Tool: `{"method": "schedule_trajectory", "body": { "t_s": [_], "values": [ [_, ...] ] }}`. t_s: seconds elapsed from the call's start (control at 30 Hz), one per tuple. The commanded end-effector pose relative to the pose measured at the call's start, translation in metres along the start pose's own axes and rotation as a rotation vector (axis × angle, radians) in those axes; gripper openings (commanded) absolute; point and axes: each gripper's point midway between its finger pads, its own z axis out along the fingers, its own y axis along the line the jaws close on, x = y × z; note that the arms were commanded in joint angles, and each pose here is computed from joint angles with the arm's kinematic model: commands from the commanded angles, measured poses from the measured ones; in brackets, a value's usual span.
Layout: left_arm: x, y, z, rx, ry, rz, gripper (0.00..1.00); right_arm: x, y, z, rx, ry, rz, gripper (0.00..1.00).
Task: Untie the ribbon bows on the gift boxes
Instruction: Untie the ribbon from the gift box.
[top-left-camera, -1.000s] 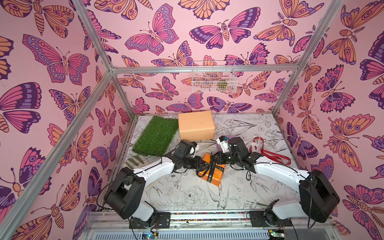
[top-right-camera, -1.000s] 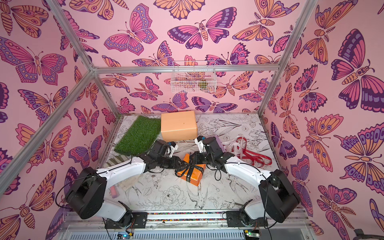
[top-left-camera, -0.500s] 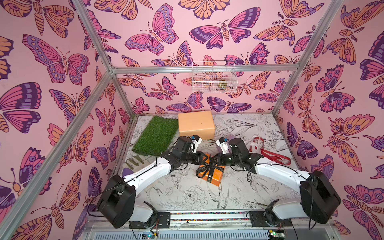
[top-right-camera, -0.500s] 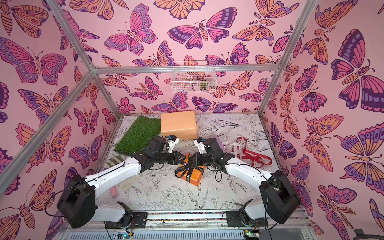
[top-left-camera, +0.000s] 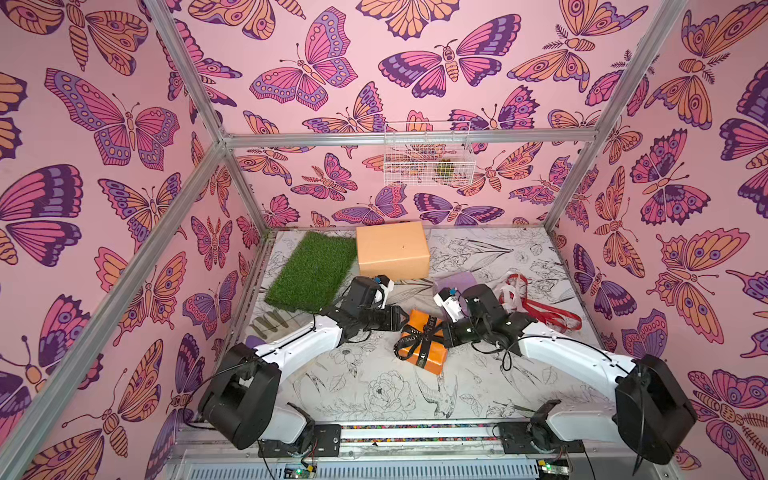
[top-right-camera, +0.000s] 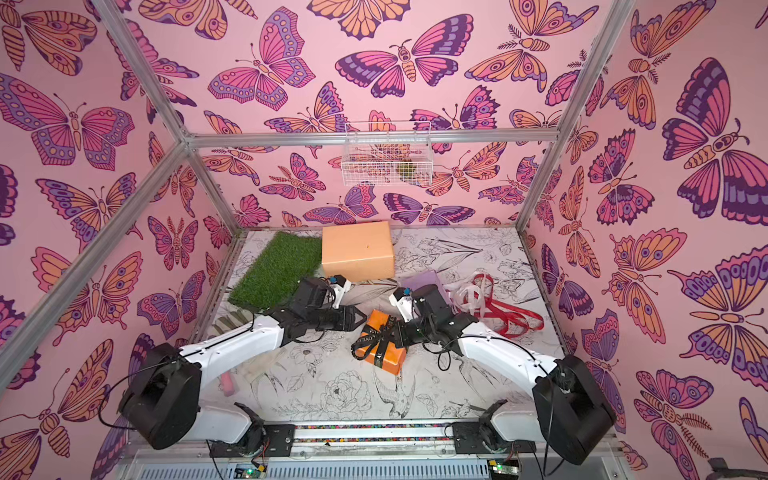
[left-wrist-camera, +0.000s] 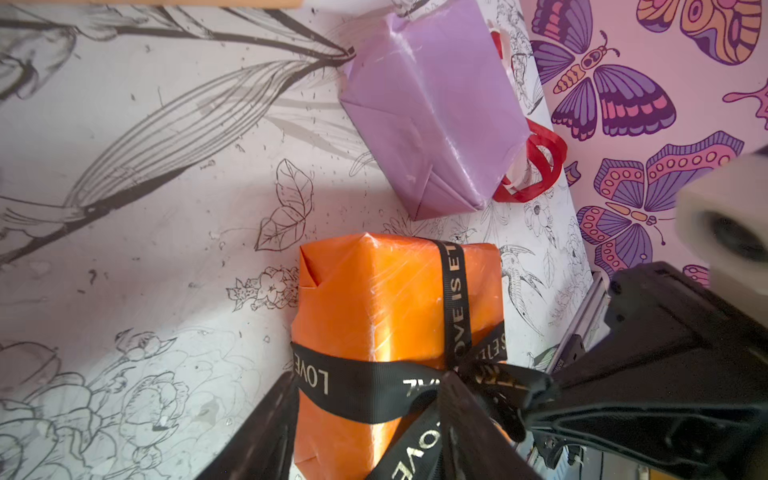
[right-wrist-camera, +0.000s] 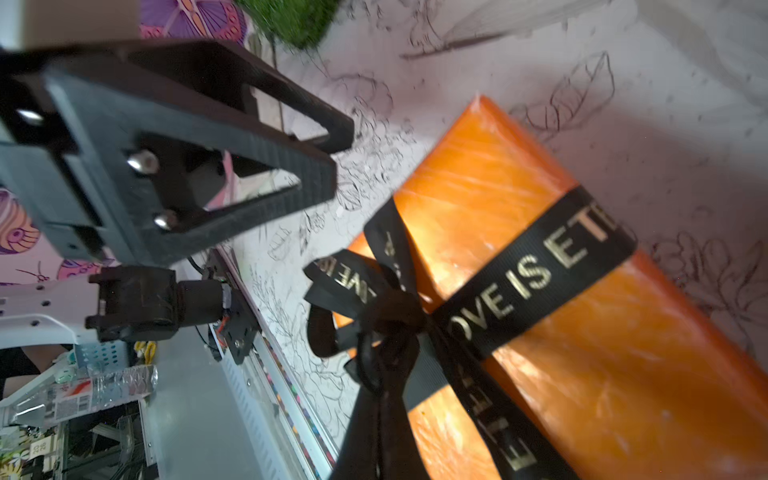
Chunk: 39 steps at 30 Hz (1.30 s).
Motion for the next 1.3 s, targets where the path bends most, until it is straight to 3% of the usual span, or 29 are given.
{"method": "schedule_trajectory", "body": {
  "t_s": [0.0, 0.17, 0.4, 0.47, 0.6, 0.63, 0.97, 1.03, 1.1, 1.17, 1.27],
  "values": [
    [0.023, 0.003, 0.008, 0.042, 0.08, -0.054, 0.56, 0.027, -0.017, 0.005, 0.051, 0.077, 0.019, 0.01],
    [0.05, -0.006, 0.002, 0.111, 0.154, -0.119, 0.54, 0.032, -0.033, 0.006, 0.125, 0.077, 0.027, 0.04],
    [0.082, -0.021, -0.01, 0.168, 0.218, -0.169, 0.41, 0.015, -0.037, 0.002, 0.182, 0.019, 0.035, 0.06],
    [0.083, -0.022, -0.01, 0.166, 0.219, -0.166, 0.34, 0.011, -0.036, 0.0, 0.186, 0.01, 0.033, 0.07],
    [0.068, -0.035, -0.013, 0.196, 0.194, -0.142, 0.03, 0.008, -0.035, -0.003, 0.194, 0.005, 0.036, 0.08],
    [0.062, -0.04, -0.015, 0.207, 0.182, -0.13, 0.0, 0.008, -0.035, -0.004, 0.199, 0.003, 0.037, 0.08],
    [0.006, -0.061, -0.032, 0.186, 0.07, -0.066, 0.0, 0.006, -0.041, -0.01, 0.259, 0.0, 0.034, 0.11],
    [-0.003, -0.057, -0.03, 0.164, 0.048, -0.06, 0.0, 0.003, -0.04, -0.015, 0.269, -0.016, 0.022, 0.2],
    [-0.012, -0.055, -0.026, 0.166, 0.042, -0.067, 0.0, 0.0, -0.038, -0.023, 0.283, -0.035, -0.002, 0.46],
    [-0.016, -0.059, -0.022, 0.184, 0.051, -0.072, 0.0, -0.006, -0.032, -0.033, 0.288, -0.059, -0.031, 0.62],
    [-0.019, -0.062, -0.019, 0.202, 0.064, -0.085, 0.0, -0.016, -0.018, -0.049, 0.279, -0.112, -0.076, 0.68]
  ]
}}
